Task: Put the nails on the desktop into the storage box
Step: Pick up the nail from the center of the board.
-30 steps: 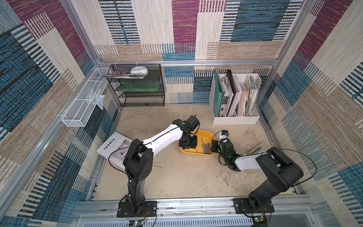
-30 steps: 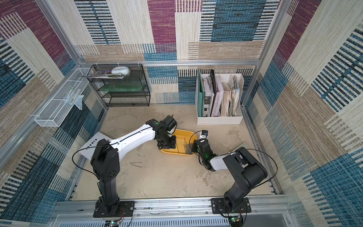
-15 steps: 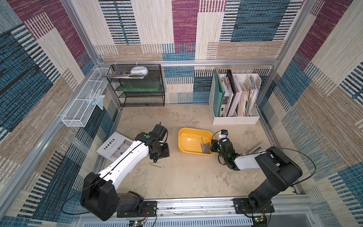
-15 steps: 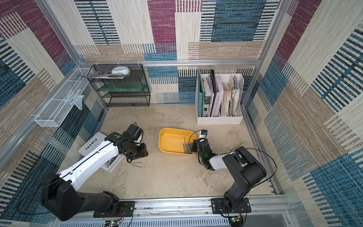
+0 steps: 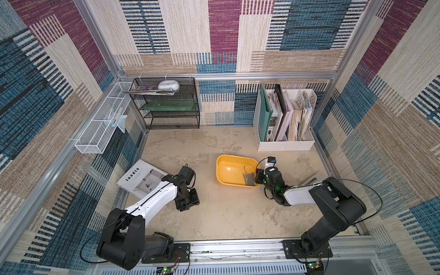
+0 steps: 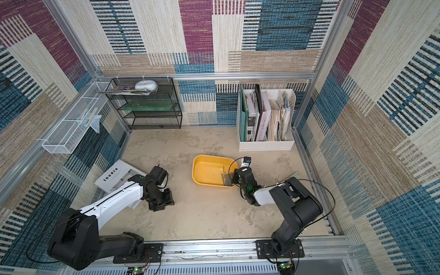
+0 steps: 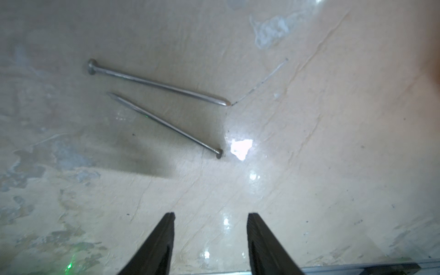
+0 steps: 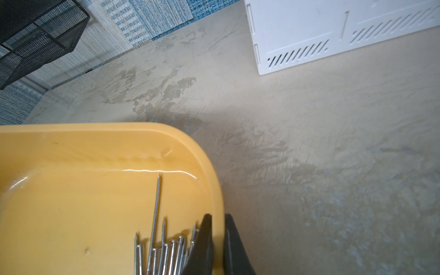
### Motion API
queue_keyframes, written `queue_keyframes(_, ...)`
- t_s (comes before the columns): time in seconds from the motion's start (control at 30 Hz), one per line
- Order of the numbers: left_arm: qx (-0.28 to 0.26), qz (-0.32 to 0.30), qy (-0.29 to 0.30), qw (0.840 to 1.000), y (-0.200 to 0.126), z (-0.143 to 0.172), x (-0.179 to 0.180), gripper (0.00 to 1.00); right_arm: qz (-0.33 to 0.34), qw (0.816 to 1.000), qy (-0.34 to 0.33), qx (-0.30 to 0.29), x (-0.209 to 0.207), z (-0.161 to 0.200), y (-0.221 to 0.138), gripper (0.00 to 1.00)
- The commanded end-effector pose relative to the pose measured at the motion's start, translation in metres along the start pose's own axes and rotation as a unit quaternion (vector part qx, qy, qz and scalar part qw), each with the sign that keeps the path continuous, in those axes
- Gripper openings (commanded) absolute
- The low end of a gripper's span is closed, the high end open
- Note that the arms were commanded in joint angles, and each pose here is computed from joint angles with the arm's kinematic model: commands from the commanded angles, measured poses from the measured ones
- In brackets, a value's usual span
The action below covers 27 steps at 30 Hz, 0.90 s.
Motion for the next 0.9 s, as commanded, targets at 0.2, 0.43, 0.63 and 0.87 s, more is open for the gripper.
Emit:
queue_keyframes(0.2,-0.008,-0.009,-0.074,0.997,0.011,-0.008,0.015,0.55,0.020,0.999,-0.019,0.026,-0.007,0.009,0.001,0.00)
queue_keyframes(0.43,-0.030,0.003,-0.116,0.993,0.009,-0.016,0.017,0.55,0.019,0.999,-0.025,0.028,-0.006,0.009,0.002,0.00)
queue_keyframes(0.63,-0.018,-0.027,-0.129,0.991,0.016,-0.022,0.022,0.55,0.015,0.999,-0.028,0.029,-0.005,0.009,0.002,0.00)
queue_keyframes(0.87,0.000,-0.055,-0.142,0.988,0.031,-0.029,0.032,0.54,0.014,0.999,-0.031,0.028,-0.006,0.009,0.001,0.00)
Point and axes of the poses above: each gripper's point midway between its finger pads, its own y axis out along the fingers, its own x axis along the line the jaws close on, z = x × y, the point moved 9 cm from there along -y, back along the fingers, and after that the axes turned 7 degrees about y, right-handed, at the moved point
